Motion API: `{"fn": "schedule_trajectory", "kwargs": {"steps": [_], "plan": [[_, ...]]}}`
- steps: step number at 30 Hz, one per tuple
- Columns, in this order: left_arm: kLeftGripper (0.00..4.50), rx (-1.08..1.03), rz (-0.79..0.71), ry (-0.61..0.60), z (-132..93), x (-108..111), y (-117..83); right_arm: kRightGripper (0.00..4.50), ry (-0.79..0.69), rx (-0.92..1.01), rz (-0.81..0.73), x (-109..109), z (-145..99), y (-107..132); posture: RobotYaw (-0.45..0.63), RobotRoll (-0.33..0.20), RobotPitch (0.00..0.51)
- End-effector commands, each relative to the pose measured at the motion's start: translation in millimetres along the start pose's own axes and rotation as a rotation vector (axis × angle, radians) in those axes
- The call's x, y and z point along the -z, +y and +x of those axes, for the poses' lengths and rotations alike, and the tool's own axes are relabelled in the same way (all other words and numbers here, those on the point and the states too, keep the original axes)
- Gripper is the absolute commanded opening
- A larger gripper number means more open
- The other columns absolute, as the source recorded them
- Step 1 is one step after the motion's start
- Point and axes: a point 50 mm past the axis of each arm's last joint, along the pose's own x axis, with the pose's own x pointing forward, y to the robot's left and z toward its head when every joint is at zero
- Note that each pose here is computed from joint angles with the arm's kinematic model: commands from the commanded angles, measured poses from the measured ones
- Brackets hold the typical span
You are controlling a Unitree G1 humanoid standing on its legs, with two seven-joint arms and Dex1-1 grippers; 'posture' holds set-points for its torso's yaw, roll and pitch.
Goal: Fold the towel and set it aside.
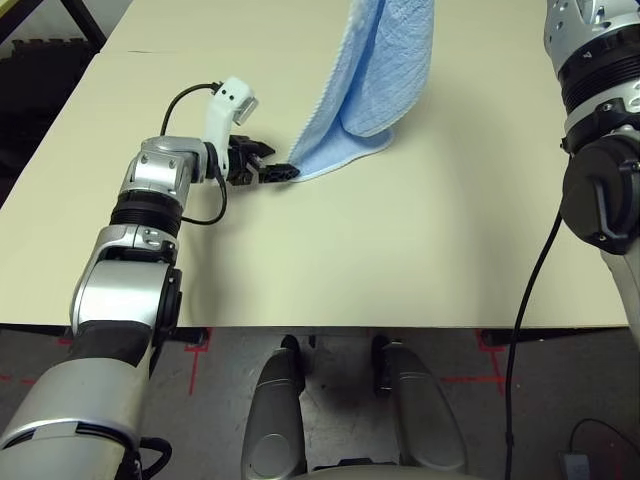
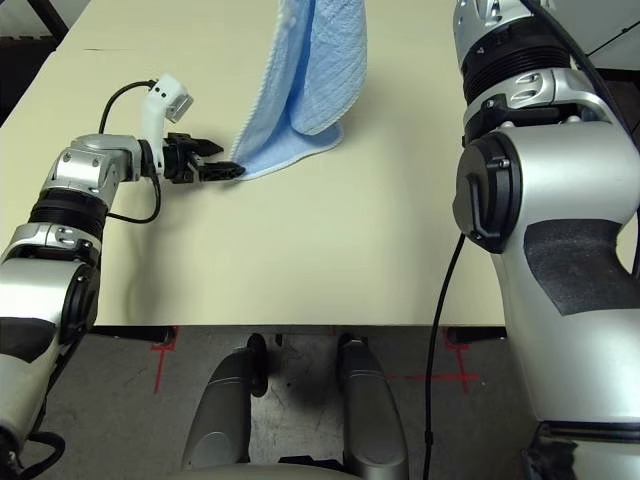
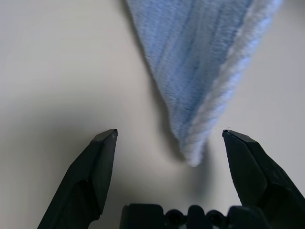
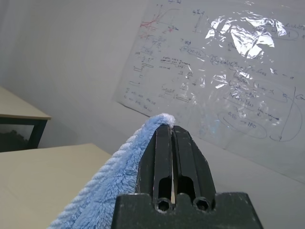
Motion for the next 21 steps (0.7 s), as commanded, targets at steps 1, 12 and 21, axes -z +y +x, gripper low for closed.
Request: {"fn": "schedule_trajectory", "kwargs": {"steps": [1, 12, 21], "plan": [[4.5, 0.035, -0.038, 0.013, -0.6, 5.3, -4.1, 0.03, -0.028, 0.003, -0.005, -8.4, 3.7, -1.6, -0.03, 0.0, 0.238], [1.6, 0.025, -0.069, 0.035, -0.4, 9.0, -5.8, 0.0, -0.027, 0.0, -0.008, -8.5, 3.6, -1.6, -0.03, 0.0, 0.238], [0.03, 0.029, -0.101, 0.021, 2.8, 6.9, -6.8, 0.0, -0.018, 0.007, -0.019, -8.0, 2.0, -5.3, -0.04, 0.0, 0.238]]}}
